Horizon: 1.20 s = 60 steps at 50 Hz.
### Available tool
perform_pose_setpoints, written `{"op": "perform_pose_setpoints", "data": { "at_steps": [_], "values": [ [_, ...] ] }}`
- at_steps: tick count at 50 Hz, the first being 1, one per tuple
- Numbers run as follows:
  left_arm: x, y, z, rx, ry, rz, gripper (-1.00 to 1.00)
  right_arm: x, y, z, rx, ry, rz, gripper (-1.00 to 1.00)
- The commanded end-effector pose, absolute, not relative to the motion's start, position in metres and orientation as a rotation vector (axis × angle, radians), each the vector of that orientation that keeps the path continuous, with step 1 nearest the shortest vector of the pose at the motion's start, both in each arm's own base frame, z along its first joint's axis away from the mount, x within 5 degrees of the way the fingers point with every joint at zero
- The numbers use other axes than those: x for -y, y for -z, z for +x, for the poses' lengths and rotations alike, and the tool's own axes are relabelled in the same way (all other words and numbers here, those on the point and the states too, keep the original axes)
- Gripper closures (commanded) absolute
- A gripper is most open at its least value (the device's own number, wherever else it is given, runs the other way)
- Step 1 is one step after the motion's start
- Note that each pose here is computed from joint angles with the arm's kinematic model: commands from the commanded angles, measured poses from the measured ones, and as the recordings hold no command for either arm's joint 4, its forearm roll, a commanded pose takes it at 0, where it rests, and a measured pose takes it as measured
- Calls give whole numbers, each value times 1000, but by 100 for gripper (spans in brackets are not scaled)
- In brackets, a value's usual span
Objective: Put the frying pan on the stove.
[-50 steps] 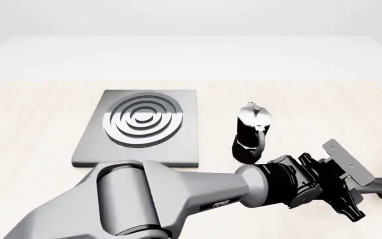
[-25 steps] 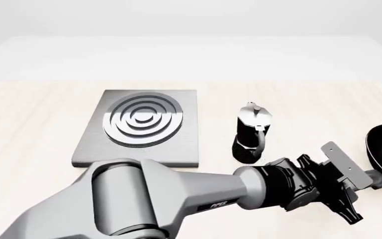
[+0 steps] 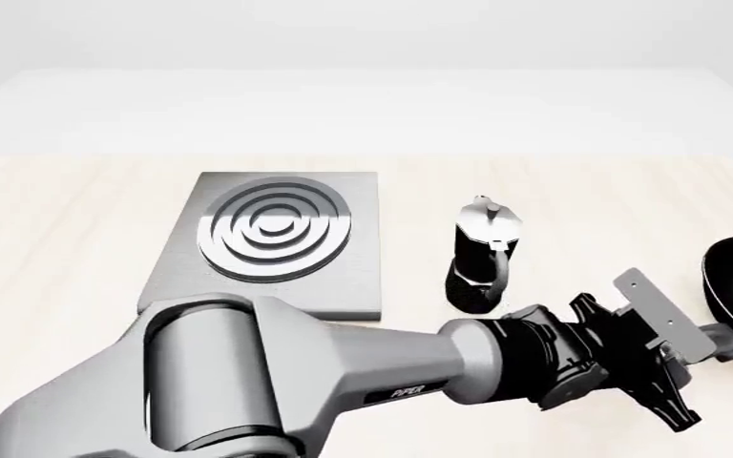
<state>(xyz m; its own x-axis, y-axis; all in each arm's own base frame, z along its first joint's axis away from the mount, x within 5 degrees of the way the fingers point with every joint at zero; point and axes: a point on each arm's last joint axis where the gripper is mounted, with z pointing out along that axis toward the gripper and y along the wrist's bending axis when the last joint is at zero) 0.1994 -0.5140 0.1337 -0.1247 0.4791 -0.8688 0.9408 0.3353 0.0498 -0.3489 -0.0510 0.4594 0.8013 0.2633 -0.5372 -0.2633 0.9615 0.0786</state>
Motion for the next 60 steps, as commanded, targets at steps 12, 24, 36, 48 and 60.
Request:
{"op": "perform_pose_setpoints", "data": {
  "at_steps": [12,24,36,48,60],
  "values": [
    [508,-177,207,-1668,736,1175,100,52,-459,-348,-577,-281,-2,-100],
    [493,-203,208,-1632,729,1160,100,53,-459,-348,-577,-281,-4,-100],
    [485,-224,202,-1587,762,1124,100,54,-459,-348,-578,-283,-5,-100],
    [476,-244,196,-1543,784,1097,100,55,-459,-348,-577,-283,-6,-100],
    [467,-258,200,-1521,782,1072,100,55,-460,-348,-578,-283,-6,-100]
  ]
}}
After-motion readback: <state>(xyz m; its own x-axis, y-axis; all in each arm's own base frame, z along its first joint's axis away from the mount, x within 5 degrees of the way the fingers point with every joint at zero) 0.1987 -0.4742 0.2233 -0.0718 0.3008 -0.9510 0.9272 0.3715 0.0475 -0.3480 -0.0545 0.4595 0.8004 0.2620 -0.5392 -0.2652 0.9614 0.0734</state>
